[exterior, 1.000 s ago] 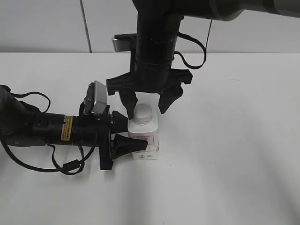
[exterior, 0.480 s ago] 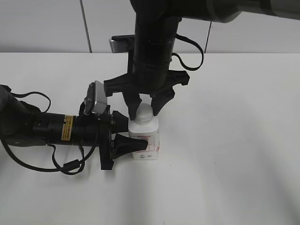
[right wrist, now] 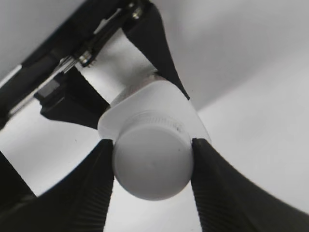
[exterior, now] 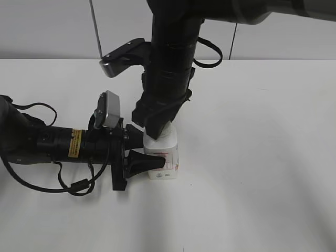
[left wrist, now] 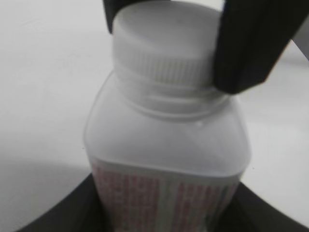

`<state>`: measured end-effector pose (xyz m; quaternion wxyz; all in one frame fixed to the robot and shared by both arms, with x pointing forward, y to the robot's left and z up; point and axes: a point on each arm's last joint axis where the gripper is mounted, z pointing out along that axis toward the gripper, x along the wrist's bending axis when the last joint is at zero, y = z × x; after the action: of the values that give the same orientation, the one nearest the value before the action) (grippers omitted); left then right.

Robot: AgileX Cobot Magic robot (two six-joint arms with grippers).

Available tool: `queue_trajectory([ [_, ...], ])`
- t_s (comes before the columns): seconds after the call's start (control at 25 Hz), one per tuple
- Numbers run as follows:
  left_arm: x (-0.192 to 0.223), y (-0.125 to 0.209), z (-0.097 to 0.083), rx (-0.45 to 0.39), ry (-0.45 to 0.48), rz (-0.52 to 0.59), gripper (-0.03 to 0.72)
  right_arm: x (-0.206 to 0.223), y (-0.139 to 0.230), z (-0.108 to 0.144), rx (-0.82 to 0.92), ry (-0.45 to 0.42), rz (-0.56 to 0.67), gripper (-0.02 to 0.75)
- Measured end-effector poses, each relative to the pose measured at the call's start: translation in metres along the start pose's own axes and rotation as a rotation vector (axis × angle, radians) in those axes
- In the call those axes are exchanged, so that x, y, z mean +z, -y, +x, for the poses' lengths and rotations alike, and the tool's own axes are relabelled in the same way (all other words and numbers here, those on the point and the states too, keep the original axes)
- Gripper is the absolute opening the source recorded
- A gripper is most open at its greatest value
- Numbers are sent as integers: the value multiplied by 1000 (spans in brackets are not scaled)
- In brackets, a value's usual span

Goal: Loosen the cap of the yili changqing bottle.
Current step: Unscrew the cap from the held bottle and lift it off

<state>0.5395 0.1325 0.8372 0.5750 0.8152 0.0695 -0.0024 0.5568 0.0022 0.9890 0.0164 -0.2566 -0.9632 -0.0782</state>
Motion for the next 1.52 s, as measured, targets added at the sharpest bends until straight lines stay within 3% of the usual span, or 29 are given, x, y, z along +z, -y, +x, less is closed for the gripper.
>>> queue_trajectory([
  [0.24,0,0,0,2,1,1,354,0,0,0,-473,2,-1,389],
  [0.44,0,0,0,2,1,2,354,-1,0,0,-647,5,0,389],
  [0.76,0,0,0,2,1,2,353,-1,0,0,-671,6,1,395],
  [1.04,0,0,0,1,1,2,352,0,0,-1,-677,11,9,524],
  [1.16,0,0,0,1,1,2,352,0,0,-1,-668,11,10,545],
  [1.52,0,0,0,1,1,2,351,-22,-12,-3,-443,53,-65,553],
])
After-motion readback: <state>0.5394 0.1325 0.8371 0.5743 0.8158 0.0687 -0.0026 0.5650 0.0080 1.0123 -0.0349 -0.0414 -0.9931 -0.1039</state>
